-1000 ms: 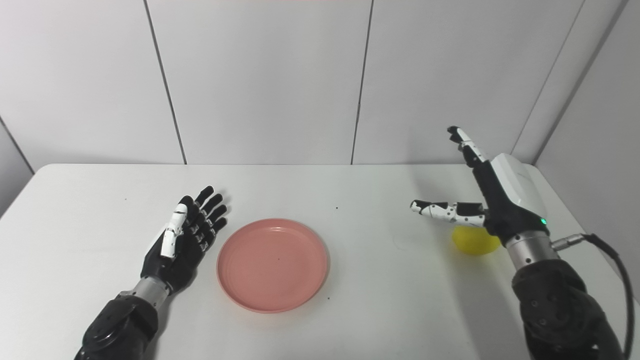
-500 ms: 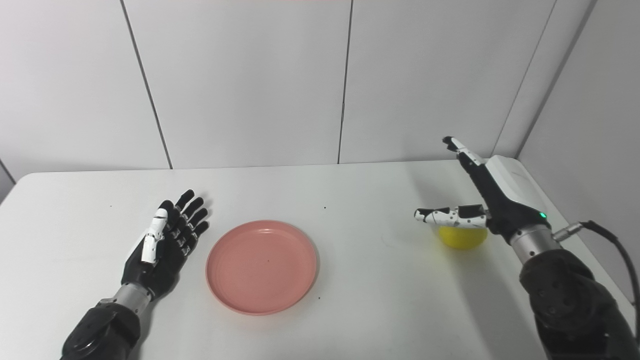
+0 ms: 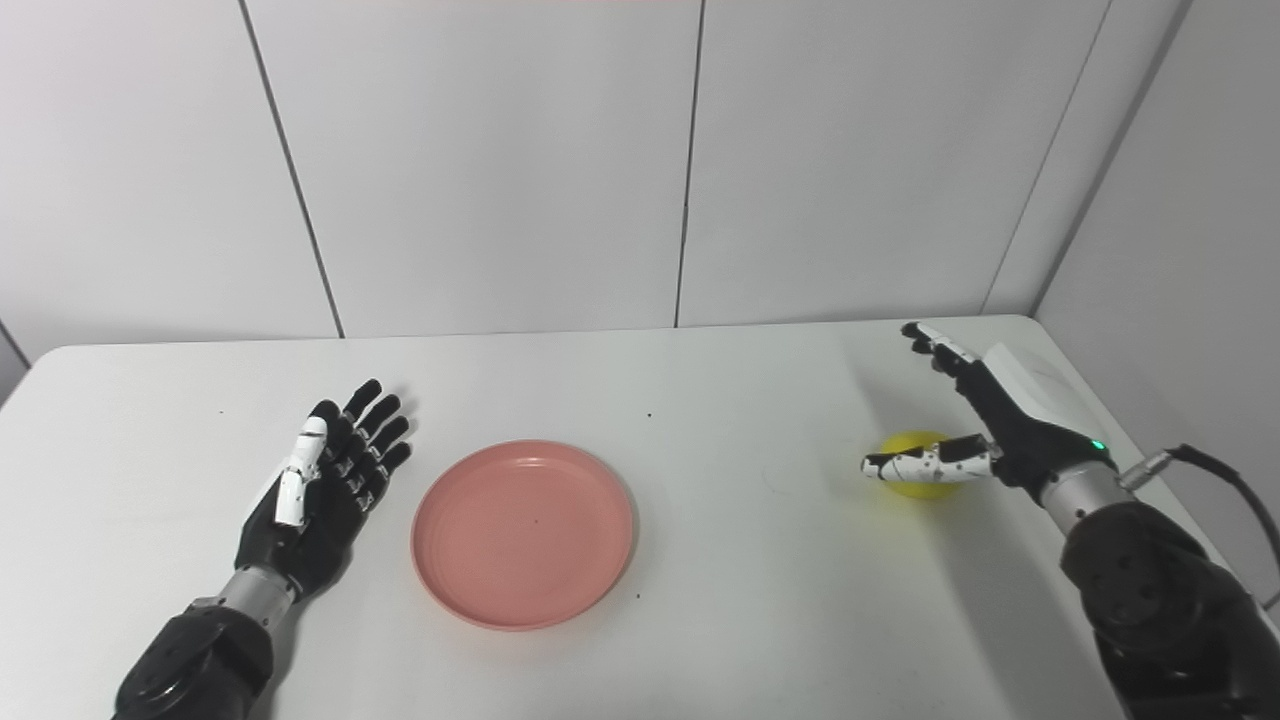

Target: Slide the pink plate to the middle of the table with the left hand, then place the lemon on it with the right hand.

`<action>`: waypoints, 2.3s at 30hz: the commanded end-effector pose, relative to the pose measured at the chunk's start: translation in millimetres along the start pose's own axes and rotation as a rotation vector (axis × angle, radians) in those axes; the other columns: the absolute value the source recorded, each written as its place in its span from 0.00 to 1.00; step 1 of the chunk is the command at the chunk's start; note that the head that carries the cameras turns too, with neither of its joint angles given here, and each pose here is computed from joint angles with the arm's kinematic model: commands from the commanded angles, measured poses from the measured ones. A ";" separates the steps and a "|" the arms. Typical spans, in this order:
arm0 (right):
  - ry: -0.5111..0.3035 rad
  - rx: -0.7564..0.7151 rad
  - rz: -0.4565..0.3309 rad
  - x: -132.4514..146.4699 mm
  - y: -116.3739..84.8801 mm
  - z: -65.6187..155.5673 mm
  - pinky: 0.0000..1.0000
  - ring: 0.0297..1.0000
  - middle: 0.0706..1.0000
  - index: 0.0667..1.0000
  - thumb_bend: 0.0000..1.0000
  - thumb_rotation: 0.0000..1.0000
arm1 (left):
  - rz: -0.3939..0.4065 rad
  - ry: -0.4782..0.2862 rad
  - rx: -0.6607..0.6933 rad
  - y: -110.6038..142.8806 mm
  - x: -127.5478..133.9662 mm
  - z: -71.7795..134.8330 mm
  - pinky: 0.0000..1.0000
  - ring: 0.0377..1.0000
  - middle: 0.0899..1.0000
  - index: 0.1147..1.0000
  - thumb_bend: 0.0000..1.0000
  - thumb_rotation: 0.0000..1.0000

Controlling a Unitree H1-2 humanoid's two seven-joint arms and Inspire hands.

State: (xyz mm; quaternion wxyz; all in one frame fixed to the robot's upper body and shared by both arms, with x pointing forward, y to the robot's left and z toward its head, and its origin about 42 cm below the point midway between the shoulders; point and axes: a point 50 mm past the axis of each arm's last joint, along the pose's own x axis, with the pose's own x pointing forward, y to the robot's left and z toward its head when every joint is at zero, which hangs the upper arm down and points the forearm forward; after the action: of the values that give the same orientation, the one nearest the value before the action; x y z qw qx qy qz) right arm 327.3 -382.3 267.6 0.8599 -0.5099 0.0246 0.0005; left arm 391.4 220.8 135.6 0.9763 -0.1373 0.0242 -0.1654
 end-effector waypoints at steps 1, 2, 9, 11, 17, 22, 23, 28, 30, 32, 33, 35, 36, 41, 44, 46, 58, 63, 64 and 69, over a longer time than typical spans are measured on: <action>0.012 -0.016 -0.040 2.7 -20.1 1.1 0.84 0.89 0.90 0.91 1.00 0.33 | 0.012 0.059 -0.003 7.7 -1.4 -5.7 1.00 0.99 0.98 0.97 0.43 1.00; 0.017 -0.014 -0.038 2.7 -19.9 0.7 0.85 0.89 0.90 0.91 1.00 0.33 | 0.012 0.059 -0.003 7.8 -1.3 -5.7 1.00 0.98 0.98 0.97 0.43 1.00; 0.041 0.006 -0.019 6.2 -17.0 -7.3 0.87 0.90 0.89 0.90 1.00 0.26 | 0.010 0.062 -0.008 4.7 -1.7 -2.2 1.00 0.98 0.98 0.97 0.44 1.00; 0.046 0.004 -0.009 8.3 -16.0 -9.6 0.87 0.90 0.89 0.90 1.00 0.24 | 0.005 0.059 -0.009 4.3 -1.7 -1.8 1.00 0.98 0.99 0.97 0.44 1.00; 0.061 -0.001 0.014 14.3 -13.4 -12.8 0.87 0.90 0.90 0.91 1.00 0.22 | 0.007 0.057 -0.014 4.6 -1.6 -1.6 1.00 0.98 0.98 0.97 0.44 1.00; 0.059 -0.006 0.022 20.8 -11.4 -17.6 0.86 0.89 0.89 0.90 1.00 0.22 | 0.007 0.057 -0.012 7.1 -1.1 -2.5 1.00 0.98 0.98 0.97 0.44 1.00; 0.059 -0.004 0.024 21.5 -11.1 -18.0 0.86 0.89 0.89 0.90 1.00 0.22 | 0.008 0.057 -0.011 7.7 -0.9 -2.6 1.00 0.98 0.98 0.97 0.44 1.00; 0.067 0.011 0.032 24.1 -8.2 -22.1 0.85 0.89 0.89 0.89 1.00 0.21 | 0.006 0.060 -0.004 9.5 -1.1 -2.4 1.00 0.98 0.98 0.97 0.44 1.00; 0.067 0.012 0.034 24.9 -6.3 -24.0 0.84 0.88 0.87 0.88 1.00 0.20 | 0.002 0.060 -0.001 10.1 -1.6 -2.4 1.00 0.98 0.98 0.97 0.44 1.00; 0.066 0.009 0.037 25.4 -4.7 -24.8 0.83 0.87 0.87 0.87 1.00 0.20 | 0.000 0.059 -0.001 9.3 -2.1 -0.8 1.00 0.98 0.98 0.96 0.44 1.00; 0.068 0.007 0.041 25.8 -4.1 -25.1 0.83 0.86 0.87 0.87 1.00 0.20 | 0.000 0.059 -0.002 8.7 -2.3 -0.1 1.00 0.98 0.97 0.96 0.44 1.00; 0.071 0.006 0.047 26.8 -3.4 -25.9 0.83 0.86 0.86 0.86 1.00 0.21 | 0.000 0.059 -0.004 8.2 -2.4 0.6 1.00 0.98 0.98 0.97 0.44 1.00; 0.072 0.008 0.050 27.5 -3.0 -26.7 0.83 0.86 0.86 0.86 1.00 0.21 | 0.000 0.059 -0.004 8.1 -2.4 0.6 1.00 0.98 0.98 0.97 0.44 1.00; 0.075 0.023 0.050 32.0 1.6 -30.2 0.81 0.84 0.84 0.84 0.97 0.22 | -0.001 0.060 -0.005 7.9 -2.9 0.7 1.00 0.98 0.98 0.97 0.44 1.00; 0.079 0.022 0.054 35.0 4.0 -31.4 0.81 0.83 0.83 0.84 0.95 0.24 | 0.000 0.060 -0.009 8.4 -2.9 1.1 1.00 0.98 0.98 0.97 0.44 1.00; 0.080 0.020 0.057 36.4 5.1 -32.3 0.80 0.82 0.83 0.84 0.94 0.24 | 0.001 0.060 -0.009 8.9 -2.9 1.2 1.00 0.98 0.98 0.97 0.44 1.00; 0.062 -0.011 0.051 46.7 7.7 -40.4 0.75 0.77 0.79 0.79 0.86 0.23 | 0.004 0.063 -0.014 6.6 -4.0 0.5 1.00 0.98 0.98 0.97 0.44 1.00; 0.057 -0.004 0.049 51.0 8.4 -42.0 0.74 0.76 0.78 0.78 0.81 0.22 | 0.004 0.064 -0.009 6.7 -3.8 -0.1 1.00 0.99 0.99 0.97 0.44 1.00; 0.058 -0.005 0.048 51.9 8.6 -42.5 0.73 0.76 0.77 0.77 0.80 0.22 | 0.005 0.064 -0.007 6.7 -3.7 -0.2 1.00 0.99 0.98 0.97 0.44 1.00; 0.062 -0.016 0.040 56.2 10.6 -45.5 0.71 0.74 0.76 0.75 0.77 0.20 | 0.001 0.068 -0.009 8.7 -4.0 -1.7 1.00 0.99 0.99 0.97 0.44 1.00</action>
State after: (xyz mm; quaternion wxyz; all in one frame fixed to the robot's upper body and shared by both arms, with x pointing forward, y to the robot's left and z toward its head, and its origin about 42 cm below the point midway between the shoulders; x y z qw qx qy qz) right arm 372.1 -414.4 210.0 0.8617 -0.4962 0.1043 0.0183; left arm 391.8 227.3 139.1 0.9748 -0.1379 0.0354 -0.1720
